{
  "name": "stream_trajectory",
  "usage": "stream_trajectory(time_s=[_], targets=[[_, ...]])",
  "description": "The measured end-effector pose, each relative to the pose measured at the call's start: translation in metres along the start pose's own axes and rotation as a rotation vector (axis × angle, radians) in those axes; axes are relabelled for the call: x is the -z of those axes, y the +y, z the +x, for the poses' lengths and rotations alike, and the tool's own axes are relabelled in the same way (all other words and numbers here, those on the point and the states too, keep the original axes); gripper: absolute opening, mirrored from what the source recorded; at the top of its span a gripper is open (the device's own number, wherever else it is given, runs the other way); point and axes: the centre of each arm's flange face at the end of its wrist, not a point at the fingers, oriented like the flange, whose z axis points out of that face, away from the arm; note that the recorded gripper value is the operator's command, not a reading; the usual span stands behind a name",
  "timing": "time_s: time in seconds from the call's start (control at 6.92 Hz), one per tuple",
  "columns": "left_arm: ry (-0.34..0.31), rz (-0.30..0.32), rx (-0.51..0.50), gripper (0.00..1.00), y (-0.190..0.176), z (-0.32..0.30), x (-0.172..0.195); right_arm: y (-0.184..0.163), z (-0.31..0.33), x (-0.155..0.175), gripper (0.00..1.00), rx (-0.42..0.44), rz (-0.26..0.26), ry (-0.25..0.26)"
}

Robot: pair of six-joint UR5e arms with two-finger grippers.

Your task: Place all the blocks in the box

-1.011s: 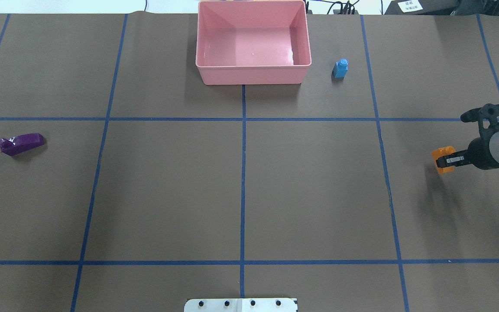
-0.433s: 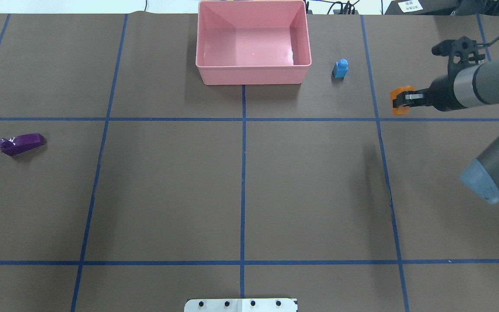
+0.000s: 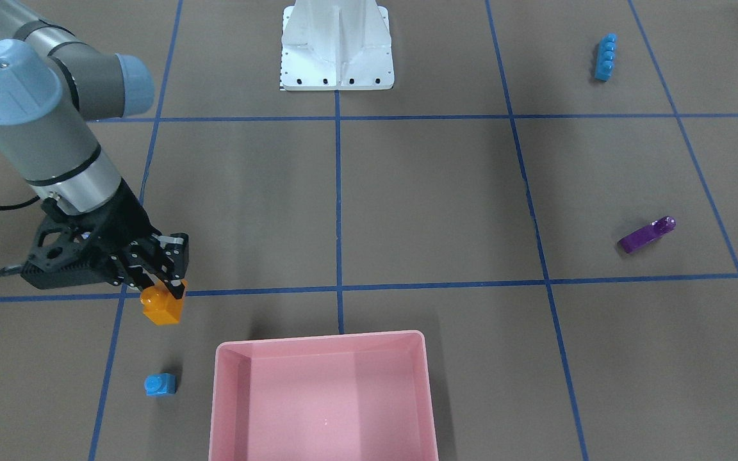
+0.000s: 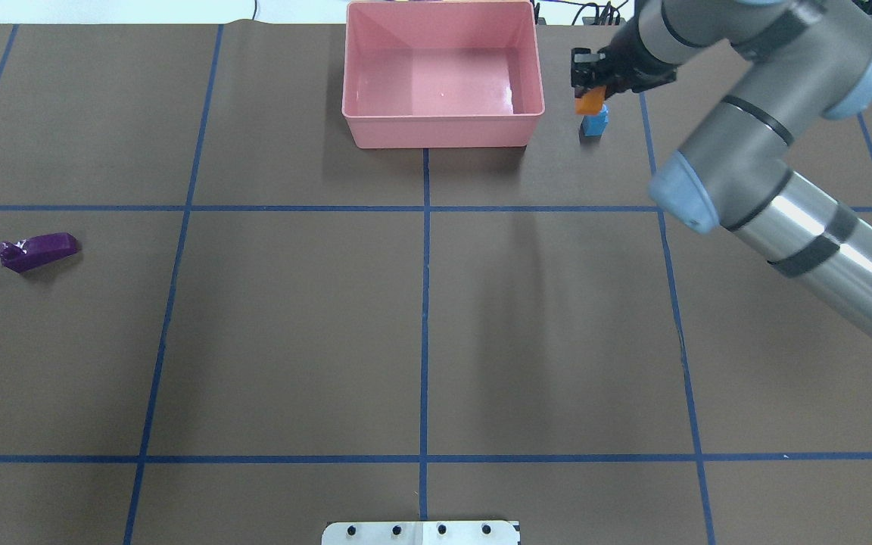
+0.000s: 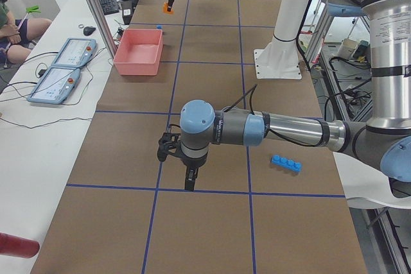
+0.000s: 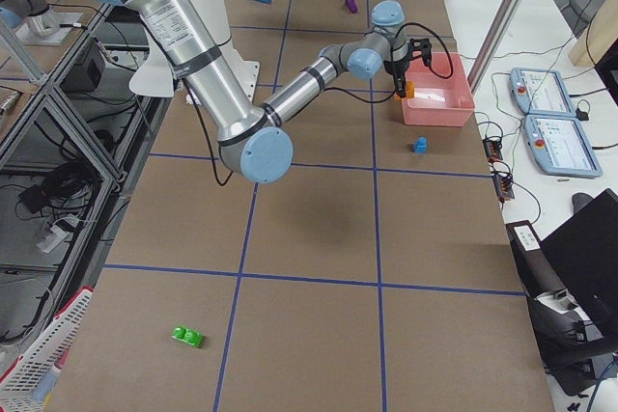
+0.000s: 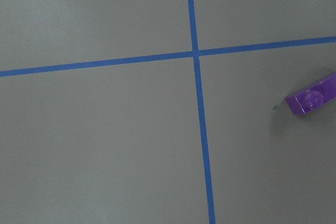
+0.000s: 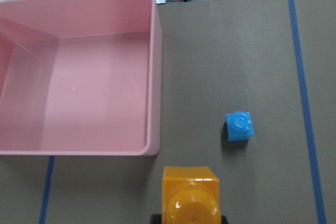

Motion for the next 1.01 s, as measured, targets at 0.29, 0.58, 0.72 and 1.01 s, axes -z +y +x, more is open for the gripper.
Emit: stream_trajectory(time_s=[0.29, 0.58, 0.72, 1.01], targets=[[0.000, 0.001, -0.001, 1.00, 0.000, 0.000, 0.000, -0.067, -0.078, -0.037, 0.00, -0.028, -0.039, 0.063], [0.001, 0.002, -0.002, 1.00, 0.000, 0.001, 0.000, -0.096, -0.113, -0.089, 0.00, -0.031, -0.065, 0.123], [0.001, 0.001, -0.003, 1.00, 0.000, 0.001, 0.000, -0.094, -0.115, -0.123, 0.48, -0.012, -0.058, 0.128], [0.007, 0.001, -0.003, 1.00, 0.000, 0.001, 0.000, -0.088, -0.118, -0.158, 0.99, 0.006, -0.060, 0.146]])
